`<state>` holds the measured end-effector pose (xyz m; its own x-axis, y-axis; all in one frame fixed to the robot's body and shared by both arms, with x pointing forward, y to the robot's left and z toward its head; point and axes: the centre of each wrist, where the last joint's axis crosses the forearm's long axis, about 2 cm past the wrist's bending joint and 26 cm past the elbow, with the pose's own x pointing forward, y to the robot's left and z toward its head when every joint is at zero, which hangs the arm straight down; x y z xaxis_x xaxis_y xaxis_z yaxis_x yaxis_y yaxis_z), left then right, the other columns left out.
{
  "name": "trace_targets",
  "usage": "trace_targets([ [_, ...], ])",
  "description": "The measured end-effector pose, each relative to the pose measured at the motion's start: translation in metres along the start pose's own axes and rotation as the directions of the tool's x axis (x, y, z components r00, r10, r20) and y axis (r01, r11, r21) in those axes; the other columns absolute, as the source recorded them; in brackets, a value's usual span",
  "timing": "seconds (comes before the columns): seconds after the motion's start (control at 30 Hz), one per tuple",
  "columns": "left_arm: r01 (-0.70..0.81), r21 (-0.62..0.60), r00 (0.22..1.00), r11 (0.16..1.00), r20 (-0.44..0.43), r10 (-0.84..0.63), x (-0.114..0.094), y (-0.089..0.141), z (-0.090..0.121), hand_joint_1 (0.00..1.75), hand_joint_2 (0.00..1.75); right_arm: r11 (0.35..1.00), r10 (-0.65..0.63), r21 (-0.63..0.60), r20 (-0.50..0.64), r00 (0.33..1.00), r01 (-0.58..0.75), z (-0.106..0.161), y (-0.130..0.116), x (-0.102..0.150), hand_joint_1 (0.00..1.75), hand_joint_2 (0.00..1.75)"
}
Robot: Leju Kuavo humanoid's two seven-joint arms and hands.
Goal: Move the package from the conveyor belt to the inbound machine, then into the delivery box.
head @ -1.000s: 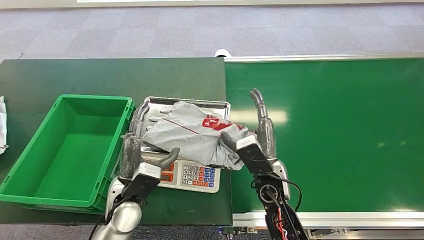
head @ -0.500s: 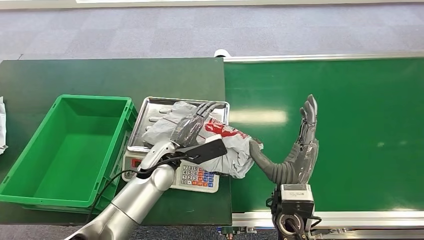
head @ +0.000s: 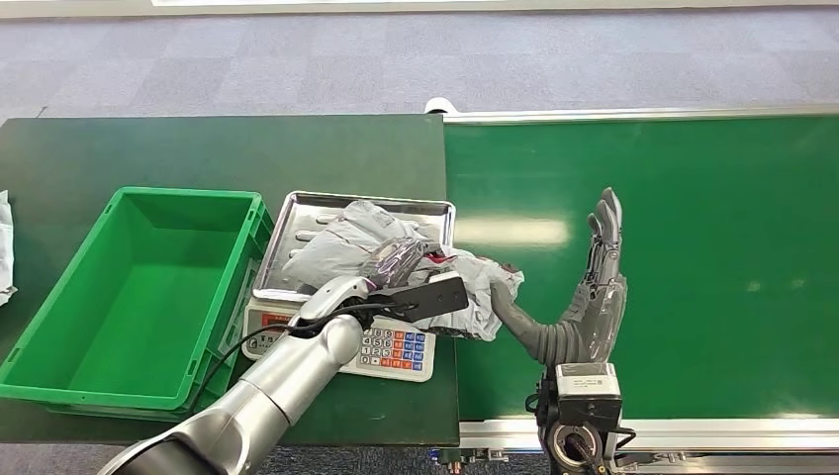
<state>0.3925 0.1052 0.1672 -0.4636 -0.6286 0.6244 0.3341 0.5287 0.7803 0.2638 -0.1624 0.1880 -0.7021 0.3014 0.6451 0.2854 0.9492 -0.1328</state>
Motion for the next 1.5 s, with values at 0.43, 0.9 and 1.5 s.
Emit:
trace_targets([
  [0.43, -0.297, 0.497, 0.948, 0.815, 0.257, 0.188, 0.007, 0.039, 0.017, 1.75, 1.75, 1.0, 0.017, -0.013, -0.019, 1.0, -0.017, 0.004, -0.002, -0.002, 0.0, 1.75],
  [0.9, -0.073, 0.896, 0.987, 0.438, 0.13, -0.1, 0.001, 0.123, 0.094, 1.75, 1.75, 0.997, 0.08, -0.016, -0.09, 0.993, -0.081, 0.032, -0.009, -0.007, 0.0, 1.75],
  [1.5, 0.674, 0.609, 0.653, 0.418, -0.756, 0.048, -0.173, 0.177, 0.199, 0.0, 1.75, 0.994, 0.105, 0.037, -0.199, 0.974, -0.1, 0.049, -0.006, -0.021, 0.0, 1.75],
])
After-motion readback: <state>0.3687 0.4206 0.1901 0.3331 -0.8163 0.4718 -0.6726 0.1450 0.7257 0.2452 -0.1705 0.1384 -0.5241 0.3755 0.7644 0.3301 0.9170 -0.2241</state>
